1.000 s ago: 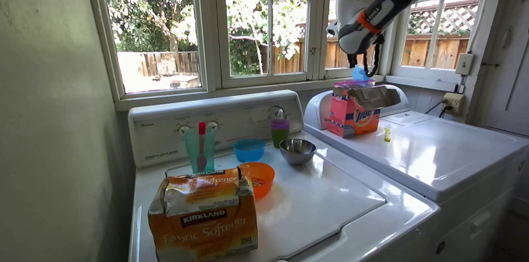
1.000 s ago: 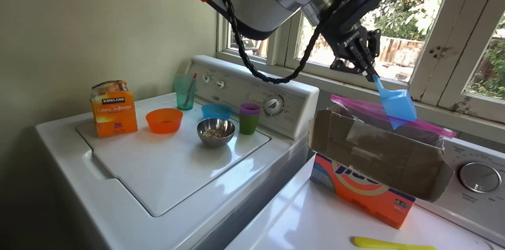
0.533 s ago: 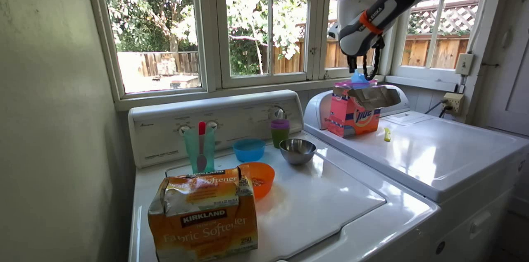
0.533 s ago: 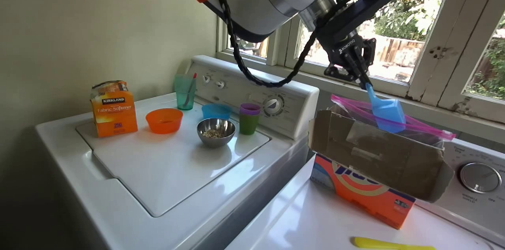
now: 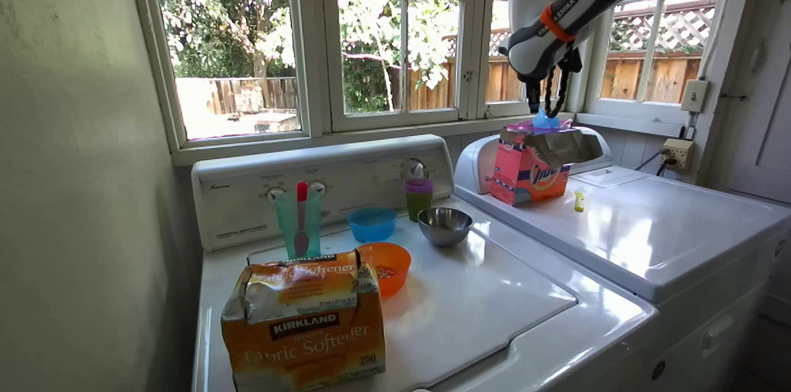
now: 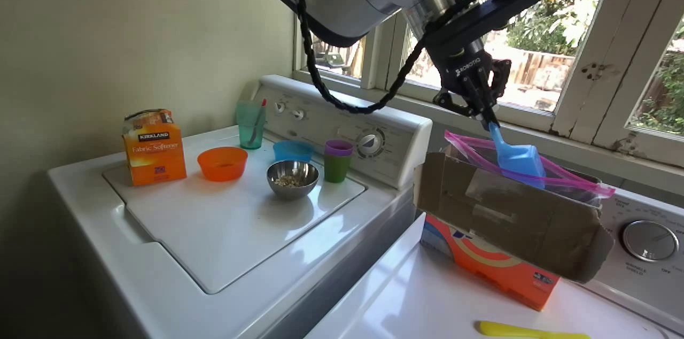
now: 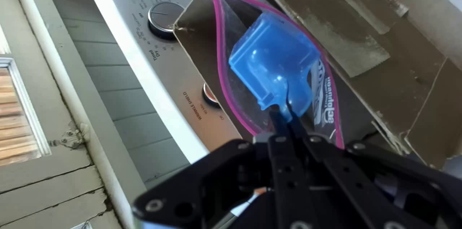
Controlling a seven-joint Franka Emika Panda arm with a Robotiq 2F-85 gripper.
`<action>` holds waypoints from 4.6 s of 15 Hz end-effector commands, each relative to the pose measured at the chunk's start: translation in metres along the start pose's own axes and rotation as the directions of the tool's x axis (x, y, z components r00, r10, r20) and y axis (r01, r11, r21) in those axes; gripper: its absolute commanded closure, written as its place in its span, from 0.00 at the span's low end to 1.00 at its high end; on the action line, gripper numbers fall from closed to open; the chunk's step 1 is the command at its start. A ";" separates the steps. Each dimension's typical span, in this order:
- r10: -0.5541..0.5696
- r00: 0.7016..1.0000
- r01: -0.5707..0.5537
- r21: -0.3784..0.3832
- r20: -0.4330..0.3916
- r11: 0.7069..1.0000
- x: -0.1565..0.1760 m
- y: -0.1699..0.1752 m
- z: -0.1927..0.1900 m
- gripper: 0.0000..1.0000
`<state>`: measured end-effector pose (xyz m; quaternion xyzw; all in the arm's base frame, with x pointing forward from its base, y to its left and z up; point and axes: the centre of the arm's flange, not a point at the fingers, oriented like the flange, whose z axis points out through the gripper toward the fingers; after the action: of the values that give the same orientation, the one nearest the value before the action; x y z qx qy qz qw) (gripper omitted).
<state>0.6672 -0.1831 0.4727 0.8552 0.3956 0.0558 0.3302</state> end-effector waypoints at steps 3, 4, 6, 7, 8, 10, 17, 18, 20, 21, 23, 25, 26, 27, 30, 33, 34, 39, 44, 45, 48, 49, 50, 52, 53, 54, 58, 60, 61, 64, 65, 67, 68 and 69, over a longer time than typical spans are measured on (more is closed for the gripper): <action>0.000 0.995 -0.012 -0.124 -0.096 0.992 -0.004 0.004 -0.009 0.99; 0.013 0.994 -0.025 -0.112 -0.108 0.993 -0.004 0.006 -0.009 0.99; 0.061 0.996 -0.064 -0.051 -0.064 0.997 -0.009 0.007 -0.005 0.99; 0.069 0.997 -0.070 -0.024 -0.034 0.997 -0.012 0.006 -0.004 0.99; 0.076 0.997 -0.076 0.003 -0.006 0.997 -0.015 0.004 -0.002 0.99; 0.073 0.997 -0.074 0.067 0.024 0.995 -0.019 -0.001 0.001 0.99; 0.026 0.995 -0.039 -0.129 -0.100 0.991 -0.010 0.006 -0.009 0.99; 0.030 0.993 -0.045 -0.132 -0.110 0.990 -0.009 0.007 -0.010 0.99; 0.064 0.994 -0.069 -0.063 -0.087 0.996 -0.010 0.008 -0.008 0.99; 0.078 0.996 -0.080 -0.019 -0.051 0.997 -0.012 0.007 -0.004 0.99; 0.085 0.996 -0.085 0.068 0.007 0.994 -0.017 0.003 0.004 0.99; 0.097 0.995 -0.096 0.121 0.002 0.988 -0.020 -0.002 0.007 0.99; 0.103 0.994 -0.098 0.093 -0.046 0.991 -0.019 -0.002 0.004 0.99; 0.102 0.989 -0.097 0.053 -0.109 0.994 -0.019 -0.001 0.001 0.99; 0.123 0.966 -0.131 -0.020 -0.228 0.991 -0.022 0.010 -0.011 0.99; 0.055 0.976 -0.058 -0.007 -0.211 0.998 -0.024 0.004 -0.013 0.99; 0.063 0.974 -0.063 0.008 -0.217 0.998 -0.025 0.003 -0.013 0.99; 0.197 0.923 -0.209 -0.002 -0.332 0.978 -0.045 0.012 -0.028 0.99; 0.408 0.799 -0.424 0.067 -0.441 0.903 -0.098 0.035 -0.039 0.99; 0.452 0.762 -0.458 0.108 -0.464 0.882 -0.112 0.038 -0.038 0.99; 0.520 0.650 -0.502 0.201 -0.554 0.841 -0.143 0.042 -0.034 0.99; 0.529 0.615 -0.503 0.226 -0.585 0.834 -0.149 0.042 -0.029 0.99; 0.536 0.580 -0.501 0.249 -0.613 0.828 -0.153 0.043 -0.024 0.99; 0.541 0.517 -0.485 0.295 -0.663 0.824 -0.162 0.044 -0.013 0.99; 0.541 0.488 -0.468 0.318 -0.685 0.824 -0.165 0.044 -0.002 0.99; 0.540 0.462 -0.449 0.339 -0.704 0.827 -0.169 0.045 0.005 0.99; 0.525 0.373 -0.329 0.420 -0.765 0.846 -0.193 0.046 0.059 0.99; 0.516 0.331 -0.252 0.453 -0.791 0.855 -0.210 0.043 0.088 0.99; 0.514 0.309 -0.207 0.470 -0.800 0.858 -0.219 0.040 0.102 0.99; 0.502 0.250 -0.062 0.504 -0.828 0.862 -0.236 0.033 0.130 0.99; 0.498 0.226 -0.015 0.508 -0.837 0.861 -0.240 0.033 0.135 0.99; 0.482 0.176 0.074 0.500 -0.858 0.863 -0.242 0.034 0.142 0.99; 0.477 0.152 0.118 0.495 -0.866 0.861 -0.243 0.035 0.142 0.99; 0.465 0.123 0.158 0.480 -0.877 0.863 -0.243 0.037 0.142 0.99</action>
<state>0.5607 -0.4284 0.4228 0.7347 0.3727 0.5331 -0.1928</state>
